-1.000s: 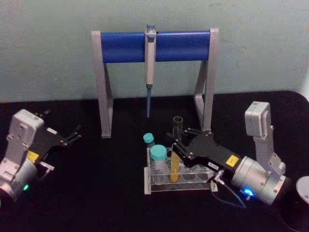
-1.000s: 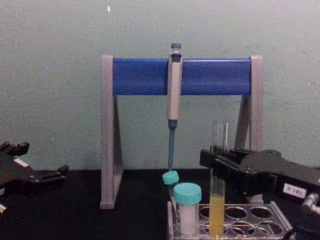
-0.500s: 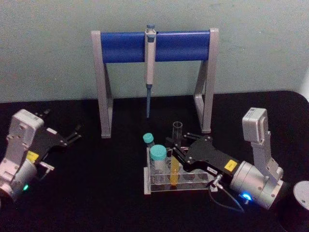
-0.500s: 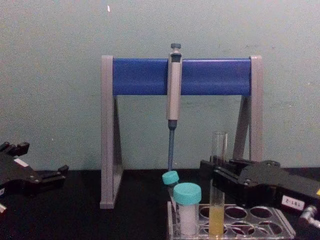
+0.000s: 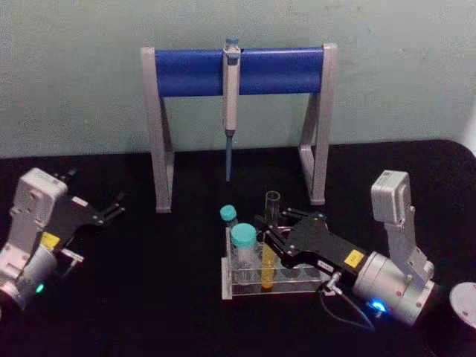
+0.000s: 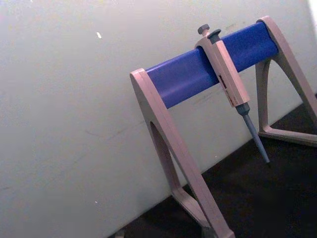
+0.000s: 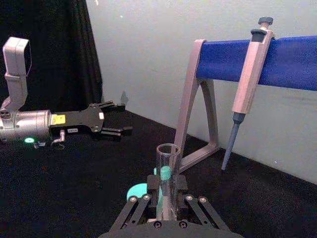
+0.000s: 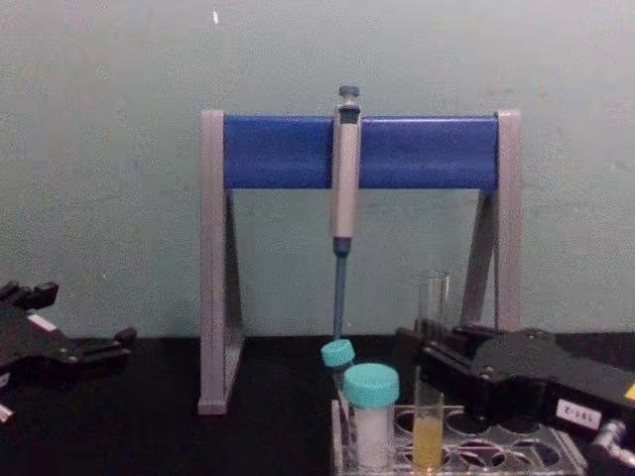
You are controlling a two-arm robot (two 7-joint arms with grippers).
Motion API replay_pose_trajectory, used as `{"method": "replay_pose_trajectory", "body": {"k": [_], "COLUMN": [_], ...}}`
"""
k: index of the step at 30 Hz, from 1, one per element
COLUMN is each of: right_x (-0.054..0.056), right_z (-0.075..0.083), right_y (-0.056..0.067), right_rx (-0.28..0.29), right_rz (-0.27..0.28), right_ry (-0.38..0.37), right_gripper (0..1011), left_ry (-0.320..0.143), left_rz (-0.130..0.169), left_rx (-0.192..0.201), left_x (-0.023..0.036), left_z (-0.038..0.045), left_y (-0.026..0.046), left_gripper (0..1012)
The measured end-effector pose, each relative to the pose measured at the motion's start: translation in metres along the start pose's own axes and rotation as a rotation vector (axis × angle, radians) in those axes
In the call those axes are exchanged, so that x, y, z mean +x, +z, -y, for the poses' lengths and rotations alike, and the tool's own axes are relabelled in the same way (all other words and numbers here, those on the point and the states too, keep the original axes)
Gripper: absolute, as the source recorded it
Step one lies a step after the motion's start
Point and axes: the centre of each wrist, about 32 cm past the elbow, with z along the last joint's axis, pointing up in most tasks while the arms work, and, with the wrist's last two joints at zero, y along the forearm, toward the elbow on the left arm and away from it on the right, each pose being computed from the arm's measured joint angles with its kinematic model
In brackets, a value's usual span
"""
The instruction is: Pick up the test tube from the test tube rack, shake it, then place it back into the test tube rack.
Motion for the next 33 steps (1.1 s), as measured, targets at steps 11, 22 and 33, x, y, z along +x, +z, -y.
{"method": "replay_pose_trajectory", "body": {"k": [11, 22, 33], "right_x": [-0.0001, 0.0001, 0.0001], "right_z": [0.0000, -0.0001, -0.0001], "right_y": [0.0000, 0.0004, 0.0004], "right_rx": [0.000, 0.000, -0.001], "right_rz": [0.003, 0.003, 0.001], "right_ry": [0.001, 0.001, 0.001], "right_gripper": [224, 341, 670], "left_ry": [0.000, 0.000, 0.000], "left_rz": [0.000, 0.000, 0.000], "left_rx": [0.000, 0.000, 0.000], "left_x": [0.0000, 0.0000, 0.0000], "left_z": [0.0000, 0.0000, 0.0000], "left_y": [0.0000, 0.0000, 0.0000], "left_gripper": [1001, 1001, 1001]}}
